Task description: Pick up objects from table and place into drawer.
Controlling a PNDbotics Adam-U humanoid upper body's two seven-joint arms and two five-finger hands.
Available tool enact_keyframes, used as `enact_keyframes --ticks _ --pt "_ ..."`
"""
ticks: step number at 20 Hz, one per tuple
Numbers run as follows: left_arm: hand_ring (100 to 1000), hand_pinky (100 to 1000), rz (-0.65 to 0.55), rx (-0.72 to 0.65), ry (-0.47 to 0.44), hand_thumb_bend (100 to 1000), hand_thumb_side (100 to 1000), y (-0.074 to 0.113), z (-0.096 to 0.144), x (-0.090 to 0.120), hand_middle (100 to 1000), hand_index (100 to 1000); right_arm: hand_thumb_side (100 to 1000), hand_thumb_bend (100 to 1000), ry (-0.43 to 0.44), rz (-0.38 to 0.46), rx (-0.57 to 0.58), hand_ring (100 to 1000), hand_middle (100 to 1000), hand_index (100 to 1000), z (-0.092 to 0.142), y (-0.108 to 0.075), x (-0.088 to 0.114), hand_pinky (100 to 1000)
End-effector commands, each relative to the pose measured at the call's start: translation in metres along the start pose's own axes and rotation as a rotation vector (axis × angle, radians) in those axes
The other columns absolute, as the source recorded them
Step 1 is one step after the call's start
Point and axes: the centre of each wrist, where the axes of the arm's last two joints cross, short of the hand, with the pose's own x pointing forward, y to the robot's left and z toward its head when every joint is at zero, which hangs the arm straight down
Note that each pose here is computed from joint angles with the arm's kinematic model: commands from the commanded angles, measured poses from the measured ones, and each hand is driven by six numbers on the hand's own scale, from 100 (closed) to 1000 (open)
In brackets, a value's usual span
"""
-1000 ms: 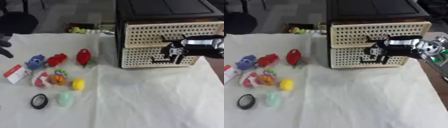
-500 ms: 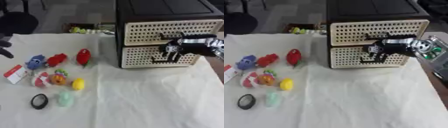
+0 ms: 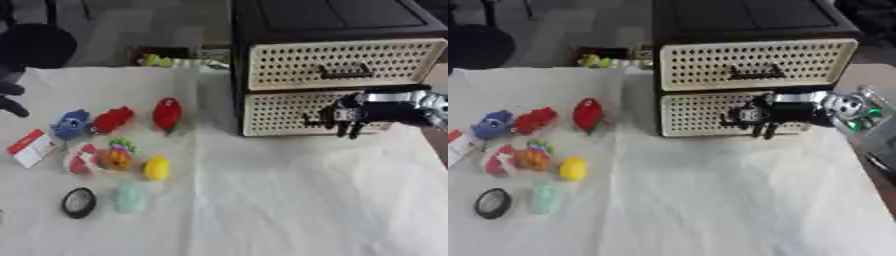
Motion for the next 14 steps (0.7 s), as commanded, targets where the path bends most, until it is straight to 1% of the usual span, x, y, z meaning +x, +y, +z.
enact_keyframes --ticks 1,7,9,11,14 --pt "508 366 -0.002 0.004 -0.024 100 952 0.004 -0.003 0.006 529 794 900 270 -0.032 0.059 -0.051 713 731 850 0.028 -0.010 0.020 681" --pt "508 367 -0.002 0.006 -0.023 100 951 0.005 -0.002 0.005 529 794 925 285 -0.127 0.092 -0.108 706 723 839 0.056 0.004 0.047 686" --pt "508 368 -0.001 0.011 -0.024 100 951 0.005 -0.002 0.005 529 791 944 300 -0.171 0.098 -0.137 700 713 836 0.067 0.008 0.057 687" --pt "508 369 -0.001 0.018 -0.023 100 950 0.006 -0.002 0.004 530 789 962 316 -0.218 0.093 -0.186 696 707 834 0.073 0.008 0.061 689" --pt "509 371 0.000 0.028 -0.026 100 946 0.007 -0.002 0.004 530 789 989 326 -0.281 0.078 -0.269 675 682 828 0.079 0.006 0.059 702"
